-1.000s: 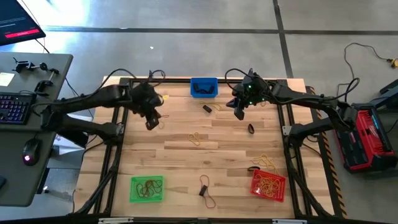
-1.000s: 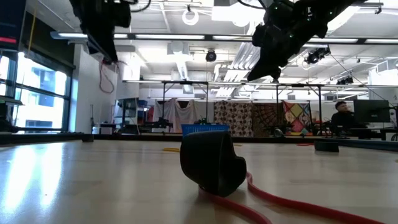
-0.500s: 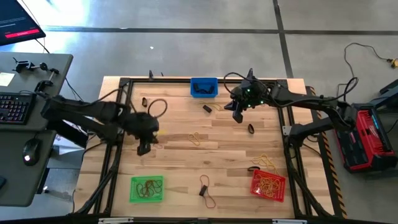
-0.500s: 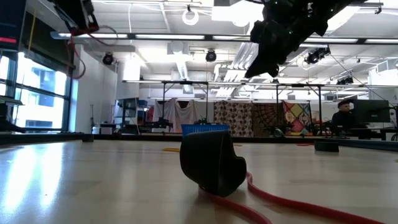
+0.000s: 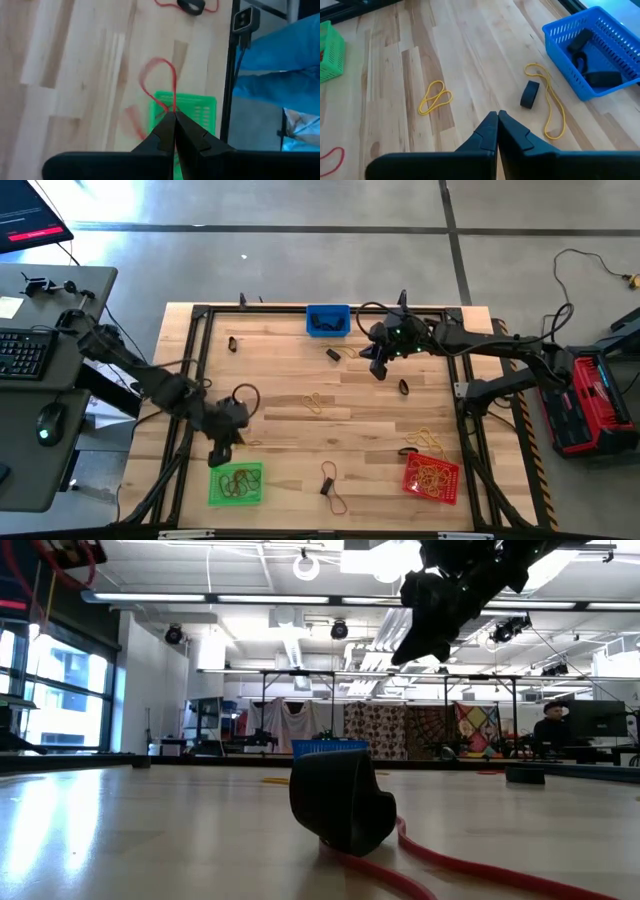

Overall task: Sort rubber bands into baskets
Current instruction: Put the red rubber band into the green basket

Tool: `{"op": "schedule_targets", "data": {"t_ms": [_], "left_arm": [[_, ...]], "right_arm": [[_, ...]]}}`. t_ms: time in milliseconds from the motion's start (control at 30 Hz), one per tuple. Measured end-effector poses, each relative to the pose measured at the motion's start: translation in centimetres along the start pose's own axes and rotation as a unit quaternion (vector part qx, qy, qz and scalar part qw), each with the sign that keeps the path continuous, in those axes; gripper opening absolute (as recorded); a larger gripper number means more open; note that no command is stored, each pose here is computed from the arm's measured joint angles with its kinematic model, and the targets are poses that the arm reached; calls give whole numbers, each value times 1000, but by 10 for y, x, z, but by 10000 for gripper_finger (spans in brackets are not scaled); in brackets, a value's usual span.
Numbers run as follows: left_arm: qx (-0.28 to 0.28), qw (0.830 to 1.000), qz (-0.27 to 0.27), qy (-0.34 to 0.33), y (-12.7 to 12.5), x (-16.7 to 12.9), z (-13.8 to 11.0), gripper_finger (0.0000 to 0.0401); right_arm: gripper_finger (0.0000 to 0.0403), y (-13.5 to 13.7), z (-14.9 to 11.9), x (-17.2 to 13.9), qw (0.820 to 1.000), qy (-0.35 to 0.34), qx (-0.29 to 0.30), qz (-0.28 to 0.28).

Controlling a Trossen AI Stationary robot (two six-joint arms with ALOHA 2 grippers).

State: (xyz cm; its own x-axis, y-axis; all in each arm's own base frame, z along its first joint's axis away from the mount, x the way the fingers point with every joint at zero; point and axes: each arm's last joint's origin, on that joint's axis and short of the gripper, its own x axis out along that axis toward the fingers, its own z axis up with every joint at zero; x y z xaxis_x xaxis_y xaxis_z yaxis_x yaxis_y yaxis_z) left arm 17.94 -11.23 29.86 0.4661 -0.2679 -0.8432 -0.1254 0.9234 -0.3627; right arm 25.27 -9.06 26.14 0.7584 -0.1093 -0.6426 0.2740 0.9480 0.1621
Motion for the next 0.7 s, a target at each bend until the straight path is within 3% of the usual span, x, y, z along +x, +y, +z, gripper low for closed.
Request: {"op": "schedule_targets", "data": {"t_ms": [233,367,500,700], "left_arm": [[-8,999,-47,7,-35,28,-7,0],[-23,999,-27,28,-46,45,-18,0],[-50,998,-10,42,-49,60,-33,0],[-100,994,-26,48,-45,80,-58,0]], "right_arm": [[0,1,0,0,1000,-1,6,2],[0,1,0,0,1000,-1,7,2],[0,1,0,0,1000,-3,7,2],[0,1,0,0,1000,-2,12,2]]}}
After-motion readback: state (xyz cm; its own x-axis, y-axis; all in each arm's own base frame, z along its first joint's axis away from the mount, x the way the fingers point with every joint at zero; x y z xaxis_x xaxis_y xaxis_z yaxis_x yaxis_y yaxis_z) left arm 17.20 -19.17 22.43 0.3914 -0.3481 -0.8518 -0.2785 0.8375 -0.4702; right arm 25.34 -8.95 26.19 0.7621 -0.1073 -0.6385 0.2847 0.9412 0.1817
